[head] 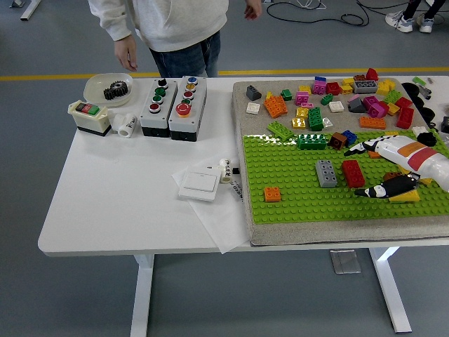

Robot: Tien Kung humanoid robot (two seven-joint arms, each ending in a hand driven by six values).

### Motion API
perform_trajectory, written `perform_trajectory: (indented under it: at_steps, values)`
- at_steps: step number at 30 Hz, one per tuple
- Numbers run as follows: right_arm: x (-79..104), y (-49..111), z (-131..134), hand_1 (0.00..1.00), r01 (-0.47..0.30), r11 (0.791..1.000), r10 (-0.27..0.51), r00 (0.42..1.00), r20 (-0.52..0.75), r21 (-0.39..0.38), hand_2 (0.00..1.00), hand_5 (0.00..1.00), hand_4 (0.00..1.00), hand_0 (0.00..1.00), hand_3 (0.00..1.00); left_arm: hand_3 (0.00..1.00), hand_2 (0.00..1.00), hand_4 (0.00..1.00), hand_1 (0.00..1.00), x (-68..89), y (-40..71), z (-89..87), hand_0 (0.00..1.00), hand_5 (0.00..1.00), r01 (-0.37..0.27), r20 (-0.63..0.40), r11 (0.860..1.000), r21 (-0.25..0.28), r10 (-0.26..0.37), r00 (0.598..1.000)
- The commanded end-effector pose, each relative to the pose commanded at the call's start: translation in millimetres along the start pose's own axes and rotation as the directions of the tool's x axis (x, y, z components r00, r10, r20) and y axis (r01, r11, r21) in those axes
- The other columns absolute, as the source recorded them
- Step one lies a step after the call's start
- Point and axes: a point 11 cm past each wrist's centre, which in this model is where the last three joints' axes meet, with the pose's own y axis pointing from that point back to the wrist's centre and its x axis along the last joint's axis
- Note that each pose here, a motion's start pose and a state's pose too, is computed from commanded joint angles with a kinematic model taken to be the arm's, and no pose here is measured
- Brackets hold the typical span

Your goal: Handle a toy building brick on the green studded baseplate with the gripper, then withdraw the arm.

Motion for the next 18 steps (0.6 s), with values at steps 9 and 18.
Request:
perform_trajectory:
  at_steps: [9, 18]
  values:
    - [-10.1, -19.6, 9, 0.762, 0.031, 0.999, -0.034, 0.995, -0.092, -0.033, 0.773, 0.334, 0.947, 0.825, 0.824, 0.602, 0.737, 0.673, 0.728, -0.3, 0.2, 1.0, 0.725, 0.607, 0.002, -0.006, 1.000, -0.002, -0.002, 1.000]
    - [-6.3, -40.2, 21, 0.760, 0.077, 0.991, -0.085, 0.994, -0.066, -0.110, 0.774, 0.333, 0.946, 0.822, 0.823, 0.602, 0.737, 0.673, 0.729, 0.6, 0.4, 1.9, 0.724, 0.607, 0.002, 0.001, 1.000, -0.001, -0.002, 1.000]
